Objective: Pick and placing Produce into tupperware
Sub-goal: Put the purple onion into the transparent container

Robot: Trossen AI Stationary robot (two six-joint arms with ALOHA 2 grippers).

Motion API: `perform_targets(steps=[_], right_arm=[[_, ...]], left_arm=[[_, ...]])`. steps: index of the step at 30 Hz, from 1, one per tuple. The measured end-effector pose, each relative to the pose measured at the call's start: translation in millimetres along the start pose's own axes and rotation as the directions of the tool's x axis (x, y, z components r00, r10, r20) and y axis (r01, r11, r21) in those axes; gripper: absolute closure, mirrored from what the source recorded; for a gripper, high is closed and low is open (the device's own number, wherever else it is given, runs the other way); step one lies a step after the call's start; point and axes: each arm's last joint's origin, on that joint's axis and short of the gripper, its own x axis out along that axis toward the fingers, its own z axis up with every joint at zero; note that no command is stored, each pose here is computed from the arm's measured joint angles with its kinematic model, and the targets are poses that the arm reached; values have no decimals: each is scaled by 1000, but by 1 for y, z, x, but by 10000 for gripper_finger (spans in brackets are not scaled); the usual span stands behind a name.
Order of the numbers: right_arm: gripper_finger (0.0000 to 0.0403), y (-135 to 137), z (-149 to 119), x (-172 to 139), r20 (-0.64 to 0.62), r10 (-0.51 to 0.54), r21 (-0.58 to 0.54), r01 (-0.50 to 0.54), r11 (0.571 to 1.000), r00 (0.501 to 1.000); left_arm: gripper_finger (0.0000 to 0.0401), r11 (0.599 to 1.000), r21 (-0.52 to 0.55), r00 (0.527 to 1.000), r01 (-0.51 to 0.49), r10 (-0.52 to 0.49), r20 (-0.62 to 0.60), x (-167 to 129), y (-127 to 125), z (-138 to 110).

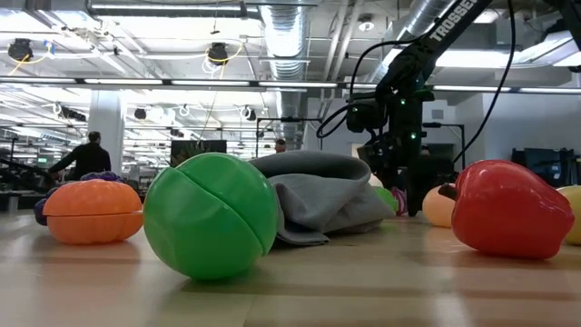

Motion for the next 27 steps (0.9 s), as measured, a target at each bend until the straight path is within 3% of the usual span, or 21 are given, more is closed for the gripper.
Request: perform_targets(steps=[10,16,27], right_arm=[[46,0,2,0,19,-11,-28,12,1000,1000],[53,5,10,-1,34,-24,-108,27,994,999],[82,5,10,-1,32,-17,-77,19,997,999]], left_arm=[[221,1000,4,1000,-2,2,0,0,0,0],[221,1000,4,1000,-2,2,0,0,0,0],[221,1000,1,1000,-1,1,0,0,0,0]])
